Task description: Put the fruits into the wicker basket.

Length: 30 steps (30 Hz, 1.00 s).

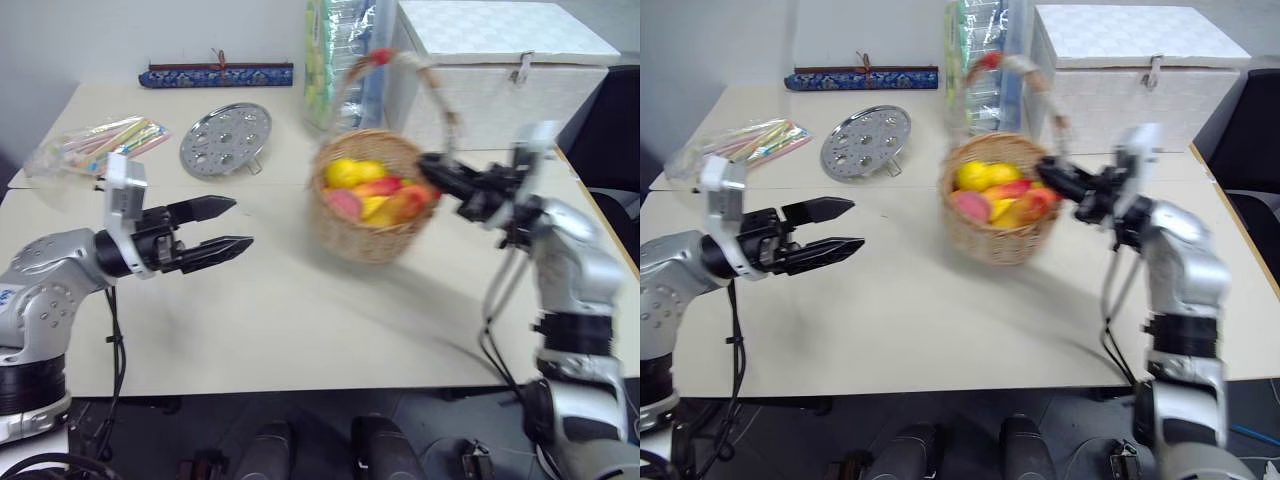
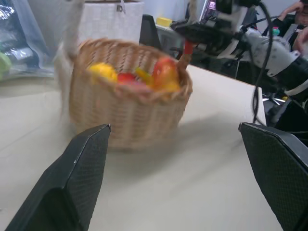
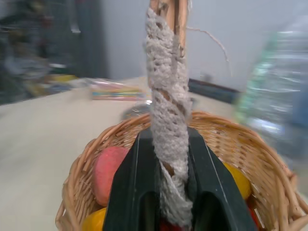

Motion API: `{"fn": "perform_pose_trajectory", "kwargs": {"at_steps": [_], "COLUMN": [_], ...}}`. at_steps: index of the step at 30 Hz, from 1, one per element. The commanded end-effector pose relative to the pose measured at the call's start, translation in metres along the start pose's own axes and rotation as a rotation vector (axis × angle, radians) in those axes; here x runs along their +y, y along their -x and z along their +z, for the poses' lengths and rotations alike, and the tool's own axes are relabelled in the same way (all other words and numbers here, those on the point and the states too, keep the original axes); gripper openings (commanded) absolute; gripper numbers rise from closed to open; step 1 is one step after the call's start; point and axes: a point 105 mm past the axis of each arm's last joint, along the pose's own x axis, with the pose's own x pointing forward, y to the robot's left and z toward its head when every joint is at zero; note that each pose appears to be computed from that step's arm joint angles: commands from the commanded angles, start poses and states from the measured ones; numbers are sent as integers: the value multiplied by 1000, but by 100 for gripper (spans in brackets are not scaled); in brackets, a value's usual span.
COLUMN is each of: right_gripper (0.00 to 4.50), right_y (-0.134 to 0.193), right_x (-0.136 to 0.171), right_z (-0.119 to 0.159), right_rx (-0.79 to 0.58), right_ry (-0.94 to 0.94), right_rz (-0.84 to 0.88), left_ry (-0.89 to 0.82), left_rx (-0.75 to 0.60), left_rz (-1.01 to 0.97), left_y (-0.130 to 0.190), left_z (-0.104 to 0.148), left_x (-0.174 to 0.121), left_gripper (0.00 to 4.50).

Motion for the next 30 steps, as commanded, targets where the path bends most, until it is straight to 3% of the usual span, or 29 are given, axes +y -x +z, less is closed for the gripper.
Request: {"fn": "perform_pose_trajectory", "kwargs": {"at_steps": [1, 9, 16, 22, 27, 30], "right_gripper": [18, 18, 257, 449, 449, 449], "right_y": [24, 60, 64, 115, 149, 137], "right_x": [-14, -79, -74, -71, -30, 7], "right_z": [30, -5, 6, 1, -23, -41], "right_rx": [-53, 29, 35, 222, 474, 464], "right_ry": [89, 27, 72, 183, 301, 248], "right_rz": [-128, -375, -305, -298, -64, 96], "left_ry": [-50, -74, -72, -39, -81, -120], "left_rx": [-9, -14, -11, 76, 206, 332], "left_rz": [-43, -125, -114, -90, 23, 66], "left_y": [-7, -25, -22, -4, 30, 53], "left_z": [7, 11, 10, -12, -52, -87], "left_x": [0, 1, 3, 2, 11, 3], "left_gripper": [450, 450, 450, 450, 450, 450]}}
